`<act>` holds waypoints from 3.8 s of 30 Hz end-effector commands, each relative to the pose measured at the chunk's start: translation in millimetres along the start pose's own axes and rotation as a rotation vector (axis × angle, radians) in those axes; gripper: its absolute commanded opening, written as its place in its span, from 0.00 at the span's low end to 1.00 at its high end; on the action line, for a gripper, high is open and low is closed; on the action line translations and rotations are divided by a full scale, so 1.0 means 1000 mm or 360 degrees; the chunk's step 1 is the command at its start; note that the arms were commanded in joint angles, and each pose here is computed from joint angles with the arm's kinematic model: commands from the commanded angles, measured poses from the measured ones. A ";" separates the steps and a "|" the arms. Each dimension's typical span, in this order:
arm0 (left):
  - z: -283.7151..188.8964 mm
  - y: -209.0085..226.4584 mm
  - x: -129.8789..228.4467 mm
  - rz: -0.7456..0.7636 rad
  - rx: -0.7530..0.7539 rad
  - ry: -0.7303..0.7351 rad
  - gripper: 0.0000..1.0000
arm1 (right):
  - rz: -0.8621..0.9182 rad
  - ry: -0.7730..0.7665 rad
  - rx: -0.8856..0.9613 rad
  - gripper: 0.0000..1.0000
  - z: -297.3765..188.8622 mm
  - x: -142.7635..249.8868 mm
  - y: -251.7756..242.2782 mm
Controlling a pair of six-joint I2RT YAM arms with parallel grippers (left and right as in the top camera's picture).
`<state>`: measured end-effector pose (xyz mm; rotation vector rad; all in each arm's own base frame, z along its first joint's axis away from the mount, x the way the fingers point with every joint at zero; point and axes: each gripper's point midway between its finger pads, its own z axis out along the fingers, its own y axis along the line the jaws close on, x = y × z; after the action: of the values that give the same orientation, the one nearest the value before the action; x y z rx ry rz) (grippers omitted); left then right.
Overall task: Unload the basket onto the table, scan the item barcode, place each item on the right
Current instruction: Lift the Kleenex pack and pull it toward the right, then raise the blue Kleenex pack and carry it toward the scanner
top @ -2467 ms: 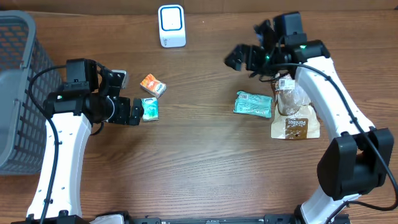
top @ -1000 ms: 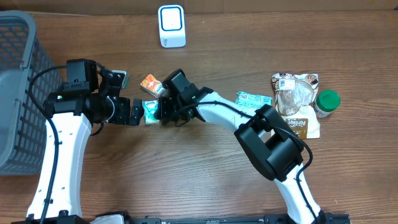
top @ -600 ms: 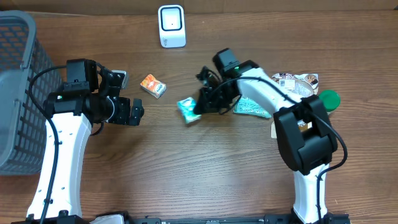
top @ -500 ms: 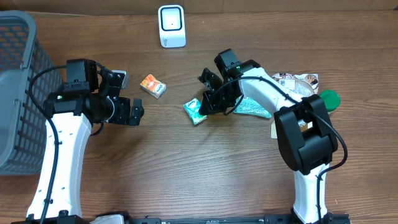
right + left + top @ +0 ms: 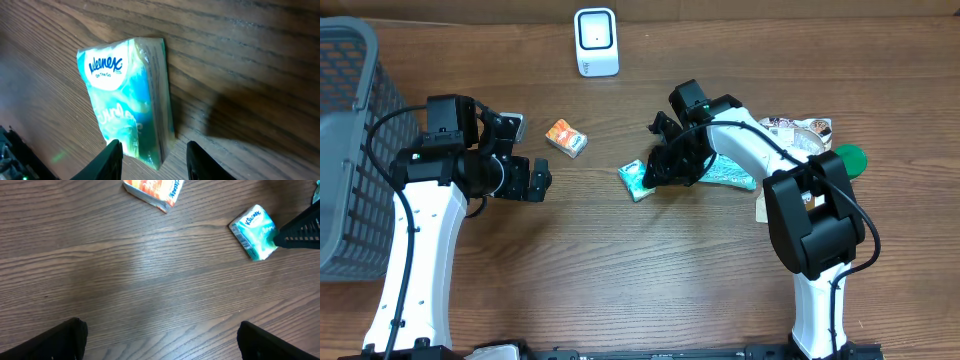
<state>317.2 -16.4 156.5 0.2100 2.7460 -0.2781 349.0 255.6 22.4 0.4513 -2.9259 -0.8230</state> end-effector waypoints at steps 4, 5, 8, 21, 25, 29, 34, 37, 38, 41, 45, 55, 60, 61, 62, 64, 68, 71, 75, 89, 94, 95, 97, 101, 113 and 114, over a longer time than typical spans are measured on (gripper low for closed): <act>-0.001 -0.001 -0.002 0.0034 0.0010 -0.0010 1.00 | 0.0023 -0.0048 -0.0008 0.41 -0.013 -0.005 0.008; -0.001 -0.001 -0.002 0.0034 0.0010 -0.0009 0.99 | 0.0024 -0.0050 -0.0008 0.41 -0.014 -0.005 0.007; -0.001 -0.001 -0.002 0.0034 0.0010 -0.0009 1.00 | 0.0024 -0.0050 -0.0001 0.41 -0.014 -0.005 0.007; -0.001 -0.001 -0.002 0.0034 0.0010 -0.0010 1.00 | 0.0067 -0.0048 0.0002 0.34 -0.027 -0.008 0.004; -0.001 -0.001 -0.002 0.0034 0.0010 -0.0009 1.00 | 0.0071 -0.0057 0.0001 0.36 -0.032 -0.011 0.006; -0.001 -0.001 -0.002 0.0034 0.0010 -0.0010 1.00 | 0.0082 -0.0043 0.0049 0.38 -0.032 -0.008 0.000; -0.001 -0.001 -0.002 0.0034 0.0010 -0.0010 1.00 | 0.0078 -0.0050 0.0046 0.38 -0.032 -0.009 0.001; -0.001 0.000 -0.002 0.0034 0.0005 -0.0008 1.00 | 0.0074 -0.0057 0.0044 0.38 -0.032 -0.011 0.001; -0.001 0.000 -0.002 0.0034 0.0004 -0.0008 0.99 | 0.0074 -0.0057 0.0044 0.38 -0.032 -0.011 0.001; -0.001 0.000 -0.002 0.0034 0.0004 -0.0008 1.00 | 0.0069 -0.0064 0.0043 0.38 -0.032 -0.012 0.001; -0.001 0.000 -0.002 0.0034 0.0004 -0.0008 1.00 | 0.0078 -0.0049 0.0046 0.39 -0.032 -0.009 0.000; -0.001 0.000 -0.002 0.0034 0.0004 -0.0008 1.00 | 0.0082 -0.0042 0.0047 0.39 -0.032 -0.008 0.000; -0.001 0.000 -0.002 0.0034 0.0004 -0.0009 0.99 | 0.0068 -0.0068 0.0042 0.40 -0.032 -0.012 0.001; -0.001 0.000 -0.002 0.0034 0.0004 -0.0008 1.00 | 0.0063 -0.0077 0.0040 0.40 -0.032 -0.014 0.001; -0.001 0.000 -0.002 0.0034 0.0004 -0.0008 1.00 | 0.0070 -0.0091 0.0038 0.39 -0.032 -0.016 0.002; -0.001 0.000 -0.002 0.0034 0.0004 -0.0008 1.00 | 0.0095 -0.0113 0.0034 0.39 -0.032 -0.020 0.002; -0.001 0.000 -0.002 0.0034 0.0004 -0.0007 1.00 | 0.0080 -0.0114 0.0031 0.39 -0.028 -0.020 0.005; -0.001 0.000 -0.002 0.0034 0.0004 -0.0008 0.99 | 0.0094 -0.0085 0.0036 0.39 -0.023 -0.014 0.002; -0.001 0.000 -0.002 0.0034 0.0004 -0.0008 0.99 | 0.0097 -0.0041 0.0004 0.44 -0.006 -0.002 -0.001; -0.001 0.000 -0.002 0.0034 0.0004 -0.0008 0.99 | 0.0060 -0.0037 -0.0014 0.04 0.008 0.002 0.002; -0.001 0.000 -0.002 0.0034 0.0004 -0.0008 1.00 | 0.0026 -0.0109 -0.0202 0.04 -0.033 -0.010 0.029; -0.001 0.000 -0.002 0.0034 0.0004 -0.0008 1.00 | 0.0019 -0.0126 -0.0232 0.04 -0.040 -0.012 0.033; -0.001 0.000 -0.002 0.0034 0.0004 -0.0008 1.00 | -0.0064 -0.0174 -0.0360 0.04 -0.064 -0.013 0.046; -0.001 0.000 -0.002 0.0034 0.0005 -0.0008 0.99 | -0.0170 -0.0254 -0.0637 0.04 -0.115 -0.004 0.064; -0.001 0.000 -0.002 0.0034 0.0004 -0.0007 1.00 | -0.0172 -0.0496 -0.1499 0.04 -0.227 0.027 0.079; -0.001 0.000 -0.002 0.0034 0.0005 -0.0008 1.00 | -0.0172 -0.0500 -0.1515 0.04 -0.229 0.029 0.080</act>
<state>317.3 -16.4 156.5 0.2100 2.7457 -0.2775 334.3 194.9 226.7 0.2891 -2.3930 -2.0460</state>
